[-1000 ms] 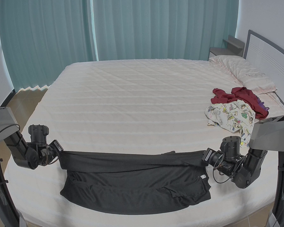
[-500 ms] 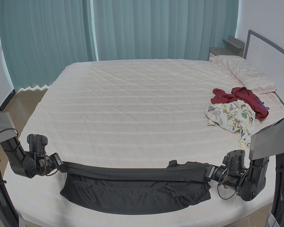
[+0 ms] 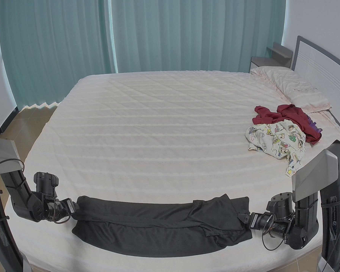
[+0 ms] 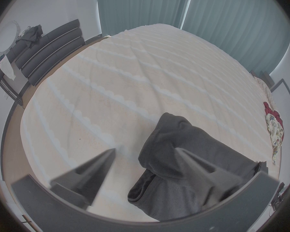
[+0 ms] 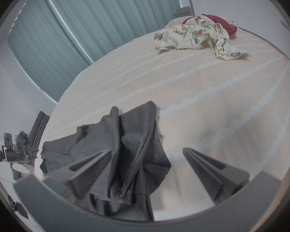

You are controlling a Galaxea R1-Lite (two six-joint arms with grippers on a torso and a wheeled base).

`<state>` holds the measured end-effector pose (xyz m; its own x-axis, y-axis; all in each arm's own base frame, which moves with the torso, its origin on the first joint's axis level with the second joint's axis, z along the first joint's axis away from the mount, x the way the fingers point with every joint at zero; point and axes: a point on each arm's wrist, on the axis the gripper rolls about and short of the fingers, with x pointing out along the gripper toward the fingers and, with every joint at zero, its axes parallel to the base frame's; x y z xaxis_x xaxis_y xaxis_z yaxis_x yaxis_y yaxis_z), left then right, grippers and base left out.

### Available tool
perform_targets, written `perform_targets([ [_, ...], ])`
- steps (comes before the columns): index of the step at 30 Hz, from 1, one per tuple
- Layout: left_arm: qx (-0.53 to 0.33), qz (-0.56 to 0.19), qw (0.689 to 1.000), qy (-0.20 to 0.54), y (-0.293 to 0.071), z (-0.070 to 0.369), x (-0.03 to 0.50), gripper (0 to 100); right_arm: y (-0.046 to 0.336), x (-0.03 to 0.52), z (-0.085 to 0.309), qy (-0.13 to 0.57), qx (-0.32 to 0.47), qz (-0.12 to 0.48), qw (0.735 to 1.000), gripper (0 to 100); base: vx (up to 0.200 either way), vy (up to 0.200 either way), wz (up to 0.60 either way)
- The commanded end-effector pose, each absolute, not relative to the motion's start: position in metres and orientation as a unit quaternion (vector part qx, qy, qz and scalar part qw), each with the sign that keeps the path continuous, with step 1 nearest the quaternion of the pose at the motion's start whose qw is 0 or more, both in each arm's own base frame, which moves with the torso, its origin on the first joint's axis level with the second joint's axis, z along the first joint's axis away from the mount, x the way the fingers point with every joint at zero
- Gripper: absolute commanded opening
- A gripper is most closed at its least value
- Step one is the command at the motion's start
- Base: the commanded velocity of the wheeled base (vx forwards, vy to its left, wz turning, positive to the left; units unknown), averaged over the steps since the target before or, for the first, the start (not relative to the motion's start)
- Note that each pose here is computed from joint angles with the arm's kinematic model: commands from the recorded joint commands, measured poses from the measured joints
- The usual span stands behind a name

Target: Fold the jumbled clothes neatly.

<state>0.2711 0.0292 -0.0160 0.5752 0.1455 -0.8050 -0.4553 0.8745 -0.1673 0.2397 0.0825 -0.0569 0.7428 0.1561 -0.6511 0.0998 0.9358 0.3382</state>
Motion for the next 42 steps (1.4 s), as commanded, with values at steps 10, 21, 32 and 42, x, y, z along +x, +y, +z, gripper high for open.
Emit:
perform_targets([
  [10,-0.239,0.132,0.899,0.342,0.047,0.036,0.272,100,0.068,0.248,-0.017,0.295,0.225,0.037,0.928,100,0.000,0.000,0.00],
  [21,-0.275,-0.015,0.844,0.459,0.058,0.024,0.317,100,0.074,0.263,-0.035,0.309,0.233,0.071,0.919,100,0.000,0.000,0.00],
  [32,-0.251,-0.053,0.826,0.503,0.076,-0.006,0.332,100,0.070,0.262,-0.047,0.339,0.243,0.094,0.904,100,0.000,0.000,0.00],
  [42,-0.221,-0.036,0.836,0.500,0.062,-0.016,0.333,100,0.068,0.257,-0.043,0.341,0.243,0.090,0.904,100,0.000,0.000,0.00],
])
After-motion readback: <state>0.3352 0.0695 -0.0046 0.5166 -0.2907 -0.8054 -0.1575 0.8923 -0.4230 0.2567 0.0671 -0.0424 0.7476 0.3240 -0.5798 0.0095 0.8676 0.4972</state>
